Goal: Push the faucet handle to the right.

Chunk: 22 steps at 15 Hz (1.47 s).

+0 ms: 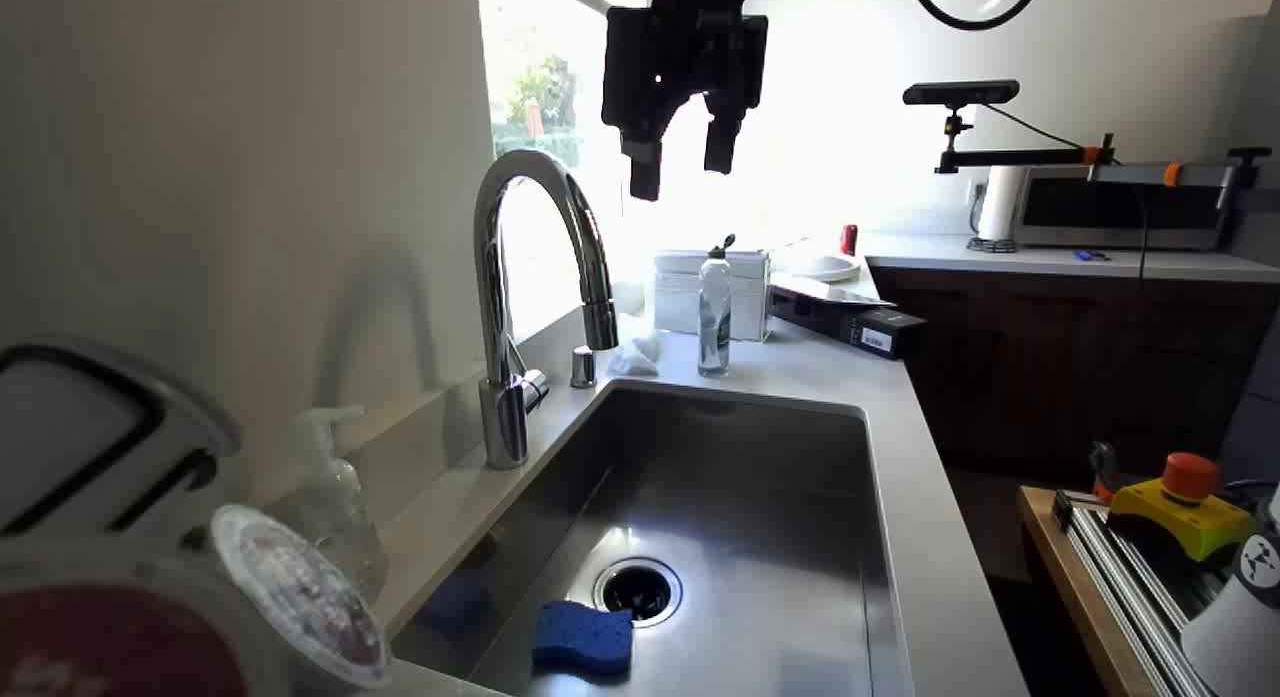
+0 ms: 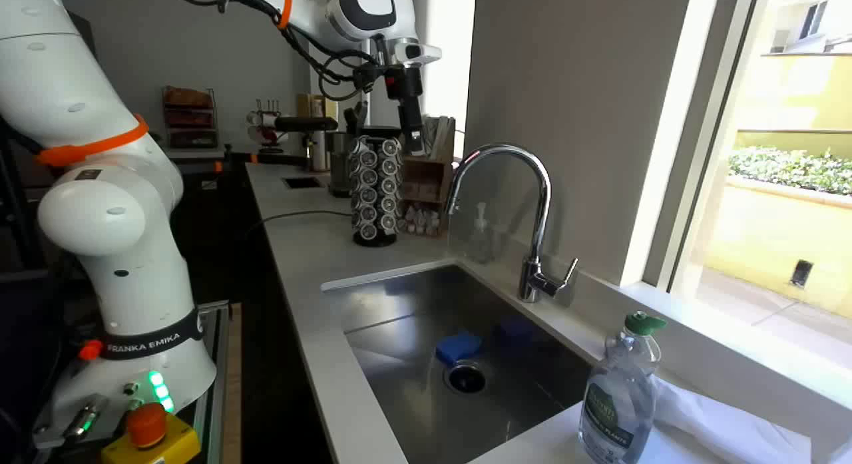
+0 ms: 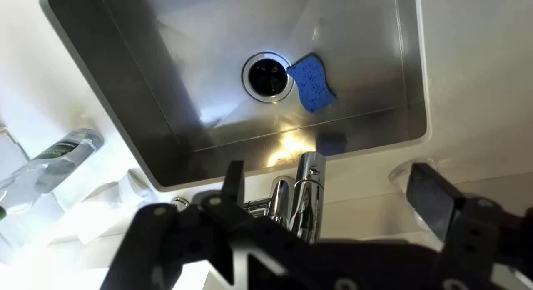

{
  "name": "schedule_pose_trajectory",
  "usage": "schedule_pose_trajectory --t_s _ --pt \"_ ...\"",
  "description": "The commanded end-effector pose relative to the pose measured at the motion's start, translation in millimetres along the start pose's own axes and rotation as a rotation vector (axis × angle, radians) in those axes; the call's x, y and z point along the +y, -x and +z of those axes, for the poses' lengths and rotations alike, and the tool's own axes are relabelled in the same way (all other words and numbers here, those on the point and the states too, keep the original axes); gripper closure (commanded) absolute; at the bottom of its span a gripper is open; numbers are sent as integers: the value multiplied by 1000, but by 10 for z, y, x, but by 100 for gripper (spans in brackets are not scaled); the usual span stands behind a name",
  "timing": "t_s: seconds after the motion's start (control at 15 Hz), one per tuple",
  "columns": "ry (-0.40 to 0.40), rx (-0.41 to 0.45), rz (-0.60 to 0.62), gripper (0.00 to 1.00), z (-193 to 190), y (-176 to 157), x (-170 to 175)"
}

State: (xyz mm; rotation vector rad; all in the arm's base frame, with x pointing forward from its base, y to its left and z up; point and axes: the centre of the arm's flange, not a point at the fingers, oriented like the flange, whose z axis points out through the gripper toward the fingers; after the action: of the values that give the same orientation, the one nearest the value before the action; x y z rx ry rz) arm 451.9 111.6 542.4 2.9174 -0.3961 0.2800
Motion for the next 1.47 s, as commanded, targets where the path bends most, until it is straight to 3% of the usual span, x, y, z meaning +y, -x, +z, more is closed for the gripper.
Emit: schedule_pose_trajectory --t_s 0.0,0.6,1.0,1.4 --pt "0 0 0 0 0 0 0" --pt "7 -5 20 0 30 -50 20" --pt "79 -76 274 0 409 -693 543" --pt "52 -154 355 0 650 -1178 986"
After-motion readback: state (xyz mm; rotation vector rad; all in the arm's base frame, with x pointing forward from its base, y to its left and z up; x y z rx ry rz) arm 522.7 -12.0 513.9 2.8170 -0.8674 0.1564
